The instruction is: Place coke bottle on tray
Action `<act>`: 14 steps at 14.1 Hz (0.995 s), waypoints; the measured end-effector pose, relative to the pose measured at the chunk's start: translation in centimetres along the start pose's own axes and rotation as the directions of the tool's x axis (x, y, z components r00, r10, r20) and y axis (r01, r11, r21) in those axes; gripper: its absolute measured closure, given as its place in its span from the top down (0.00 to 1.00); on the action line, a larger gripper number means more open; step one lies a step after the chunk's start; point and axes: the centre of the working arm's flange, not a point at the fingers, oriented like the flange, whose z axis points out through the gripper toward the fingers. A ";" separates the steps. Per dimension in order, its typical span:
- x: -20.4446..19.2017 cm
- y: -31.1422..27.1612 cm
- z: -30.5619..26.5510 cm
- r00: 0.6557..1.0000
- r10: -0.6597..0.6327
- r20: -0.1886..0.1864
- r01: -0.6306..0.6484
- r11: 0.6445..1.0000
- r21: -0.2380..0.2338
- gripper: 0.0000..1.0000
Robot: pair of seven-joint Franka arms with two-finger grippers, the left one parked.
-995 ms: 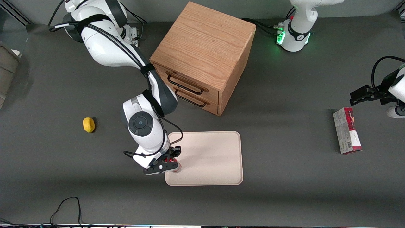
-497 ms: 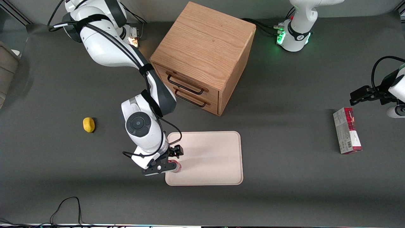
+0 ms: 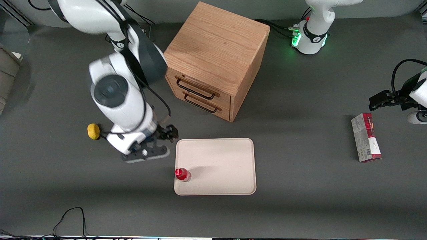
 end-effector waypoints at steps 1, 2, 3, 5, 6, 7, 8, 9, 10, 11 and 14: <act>-1.2 0.6 -2.3 1.000 0.002 0.013 -0.002 1.000 -0.003 1.00; -2.5 1.1 -4.3 1.000 0.004 0.028 -0.004 1.000 -0.007 1.00; -3.6 1.7 -5.9 0.999 0.007 0.046 -0.006 1.000 -0.013 1.00; -5.3 3.6 -8.5 0.997 0.028 0.073 -0.026 0.999 -0.028 1.00; -5.7 5.1 -9.5 0.996 0.049 0.075 -0.047 0.998 -0.038 1.00; -5.9 7.0 -10.4 0.995 0.069 0.069 -0.066 0.997 -0.047 1.00; -6.0 9.1 -11.0 0.994 0.090 0.064 -0.087 0.995 -0.054 1.00; -6.2 11.4 -11.2 0.991 0.120 0.065 -0.117 0.992 -0.056 1.00; -6.4 14.1 -11.2 0.986 0.154 0.068 -0.151 0.987 -0.050 1.00; -6.8 16.8 -11.2 0.980 0.187 0.069 -0.185 0.982 -0.038 1.00; -8.6 24.1 -10.9 0.962 0.263 0.072 -0.263 0.965 0.000 1.00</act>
